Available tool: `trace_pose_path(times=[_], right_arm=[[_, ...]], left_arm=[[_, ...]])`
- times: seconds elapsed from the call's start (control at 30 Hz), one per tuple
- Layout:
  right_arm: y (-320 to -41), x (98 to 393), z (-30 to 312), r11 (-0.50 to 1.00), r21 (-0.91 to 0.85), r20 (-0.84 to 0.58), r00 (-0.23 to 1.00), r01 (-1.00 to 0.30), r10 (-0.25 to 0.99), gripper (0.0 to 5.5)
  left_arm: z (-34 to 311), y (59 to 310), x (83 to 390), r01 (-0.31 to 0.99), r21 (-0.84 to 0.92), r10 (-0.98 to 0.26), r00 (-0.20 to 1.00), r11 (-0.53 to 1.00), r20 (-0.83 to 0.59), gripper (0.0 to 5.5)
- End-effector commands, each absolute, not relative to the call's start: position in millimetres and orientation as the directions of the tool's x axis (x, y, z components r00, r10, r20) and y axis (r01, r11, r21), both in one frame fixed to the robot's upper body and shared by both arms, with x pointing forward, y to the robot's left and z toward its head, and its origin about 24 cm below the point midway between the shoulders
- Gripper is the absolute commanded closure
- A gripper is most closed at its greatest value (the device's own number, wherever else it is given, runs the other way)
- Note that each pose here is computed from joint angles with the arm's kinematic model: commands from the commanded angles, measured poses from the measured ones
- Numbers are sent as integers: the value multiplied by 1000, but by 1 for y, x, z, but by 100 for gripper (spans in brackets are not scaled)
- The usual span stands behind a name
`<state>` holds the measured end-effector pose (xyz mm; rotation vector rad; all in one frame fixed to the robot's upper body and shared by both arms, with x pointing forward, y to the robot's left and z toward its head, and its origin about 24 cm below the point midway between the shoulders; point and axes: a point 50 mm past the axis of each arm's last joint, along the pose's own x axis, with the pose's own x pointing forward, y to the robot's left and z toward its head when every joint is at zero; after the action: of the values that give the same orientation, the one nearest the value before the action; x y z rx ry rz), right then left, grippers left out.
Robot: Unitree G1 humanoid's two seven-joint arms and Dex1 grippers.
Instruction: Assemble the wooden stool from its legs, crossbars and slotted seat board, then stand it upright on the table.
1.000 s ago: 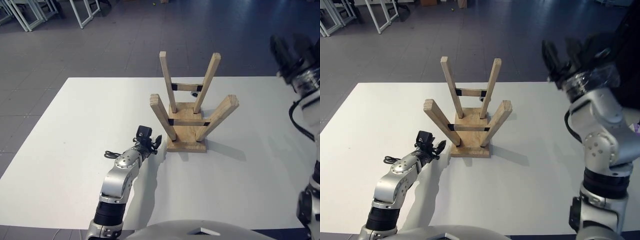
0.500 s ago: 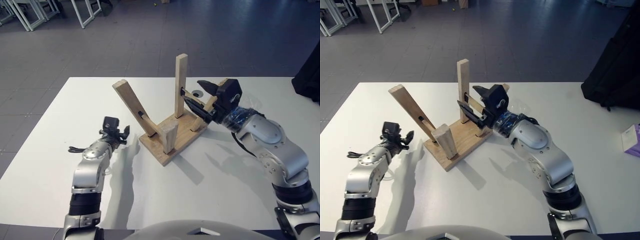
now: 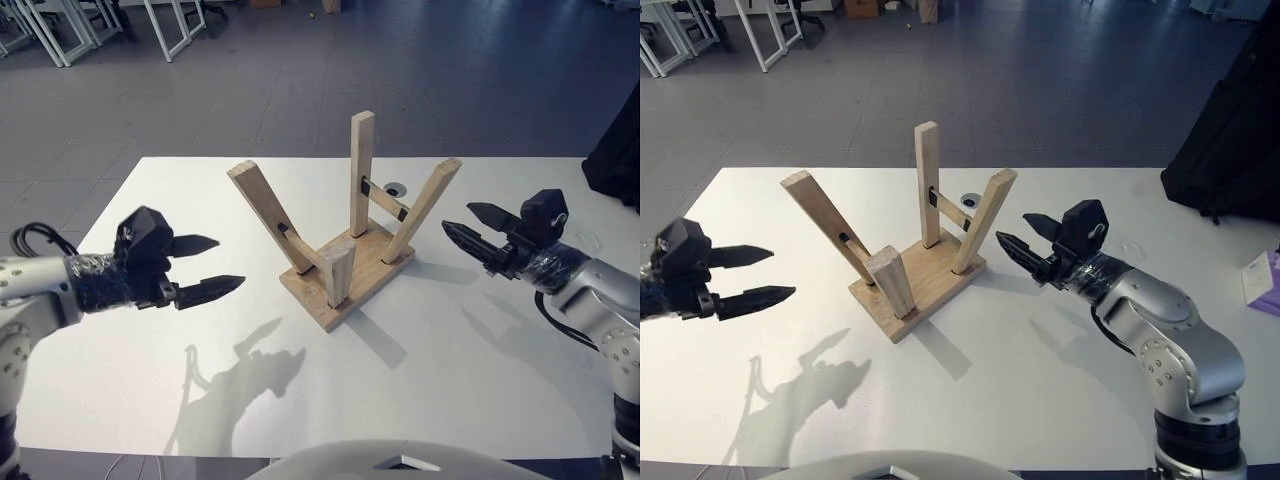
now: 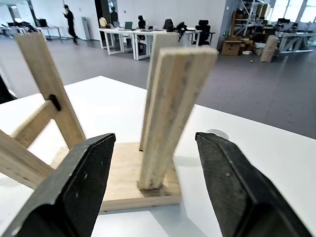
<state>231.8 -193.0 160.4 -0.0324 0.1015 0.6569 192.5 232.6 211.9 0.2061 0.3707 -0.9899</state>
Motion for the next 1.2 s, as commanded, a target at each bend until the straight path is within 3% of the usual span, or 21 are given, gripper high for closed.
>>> trace_pose_path(times=[0.03,0.17,0.4,0.47,0.7,0.83,0.97,1.2], right_arm=[[-202,236,154,821,-29,-138,816,-570,561,251],[-210,242,156,838,-52,-133,835,-544,534,251],[-206,247,160,838,-63,-103,839,-541,534,251],[-208,249,164,845,-73,-85,847,-530,524,251],[-225,257,173,840,-105,-138,844,-532,518,251],[-238,238,177,680,-66,-246,673,-730,698,251],[-265,239,178,659,-3,-281,633,-753,722,251],[-267,232,172,560,68,-345,507,-826,790,251]], left_arm=[[227,188,185,922,-18,-895,369,386,-252,127],[225,168,188,912,-27,-890,393,410,-231,127],[189,122,198,906,-79,-885,384,416,-264,127],[178,118,202,881,-74,-856,429,466,-288,136],[172,137,204,888,-37,-844,421,458,-333,251],[171,161,213,921,1,-842,356,389,-404,327],[172,171,220,931,48,-853,353,363,-384,400],[168,190,224,960,28,-892,269,278,-362,427]])
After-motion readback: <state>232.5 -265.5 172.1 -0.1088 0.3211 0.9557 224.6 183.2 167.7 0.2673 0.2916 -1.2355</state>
